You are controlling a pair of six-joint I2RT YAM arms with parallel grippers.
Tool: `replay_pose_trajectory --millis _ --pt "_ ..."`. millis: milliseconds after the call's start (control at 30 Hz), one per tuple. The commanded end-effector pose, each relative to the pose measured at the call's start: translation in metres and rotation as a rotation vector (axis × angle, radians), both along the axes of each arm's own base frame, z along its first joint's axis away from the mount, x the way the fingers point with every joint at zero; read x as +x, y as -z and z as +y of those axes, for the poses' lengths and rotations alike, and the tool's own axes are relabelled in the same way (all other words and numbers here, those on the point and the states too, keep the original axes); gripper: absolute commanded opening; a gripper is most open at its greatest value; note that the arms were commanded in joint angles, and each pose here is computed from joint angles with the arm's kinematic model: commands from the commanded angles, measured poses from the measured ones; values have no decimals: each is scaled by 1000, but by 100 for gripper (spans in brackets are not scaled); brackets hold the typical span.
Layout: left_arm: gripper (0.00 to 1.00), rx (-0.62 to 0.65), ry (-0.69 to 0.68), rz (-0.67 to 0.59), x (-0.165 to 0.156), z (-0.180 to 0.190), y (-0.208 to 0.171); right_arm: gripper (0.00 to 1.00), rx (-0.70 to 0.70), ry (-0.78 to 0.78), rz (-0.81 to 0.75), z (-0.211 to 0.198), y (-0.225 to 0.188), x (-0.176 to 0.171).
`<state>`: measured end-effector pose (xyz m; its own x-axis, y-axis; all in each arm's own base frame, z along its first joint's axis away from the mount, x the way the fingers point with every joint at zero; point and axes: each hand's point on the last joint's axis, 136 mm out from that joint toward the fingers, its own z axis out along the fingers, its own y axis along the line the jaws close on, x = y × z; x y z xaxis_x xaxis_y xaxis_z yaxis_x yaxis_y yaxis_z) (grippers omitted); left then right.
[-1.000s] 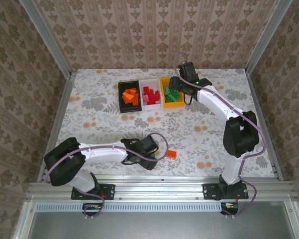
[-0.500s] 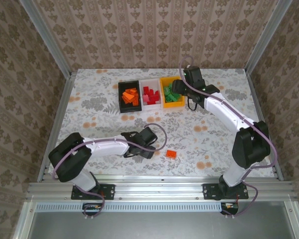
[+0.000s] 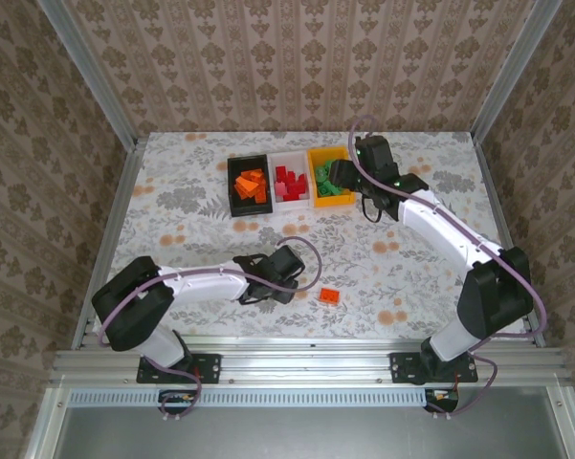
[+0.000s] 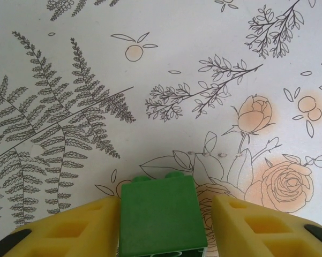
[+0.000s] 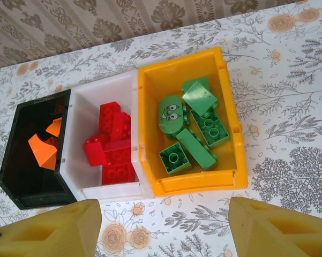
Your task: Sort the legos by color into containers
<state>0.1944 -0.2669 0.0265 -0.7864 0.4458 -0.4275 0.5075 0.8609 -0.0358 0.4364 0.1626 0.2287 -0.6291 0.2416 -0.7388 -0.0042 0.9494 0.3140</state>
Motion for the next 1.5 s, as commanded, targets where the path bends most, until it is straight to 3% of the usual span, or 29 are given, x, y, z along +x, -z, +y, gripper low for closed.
replay_pose_trajectory --millis 0,300,400,600,767,933,1133,1467 --pt "47 4 -29 -9 -1 4 -4 65 35 -13 -22 4 -10 -9" --pt "48 46 -43 -3 -5 13 2 65 46 -17 -18 2 -5 -26" --pt "36 40 -33 -13 -3 8 3 65 48 -14 -22 0 -6 -30" --pt "27 53 -19 -11 0 1 6 65 50 -24 -23 0 -7 -39" --pt "25 38 -24 -74 12 0 -20 65 50 -42 -19 3 -6 -53" --pt "25 8 -67 -171 56 8 -73 65 39 -65 15 5 10 -71" --pt "25 -62 -225 -261 147 38 -138 65 23 -79 57 0 34 -91" --pt "24 -117 -191 -256 213 13 -157 65 -45 -81 82 -19 55 -118"
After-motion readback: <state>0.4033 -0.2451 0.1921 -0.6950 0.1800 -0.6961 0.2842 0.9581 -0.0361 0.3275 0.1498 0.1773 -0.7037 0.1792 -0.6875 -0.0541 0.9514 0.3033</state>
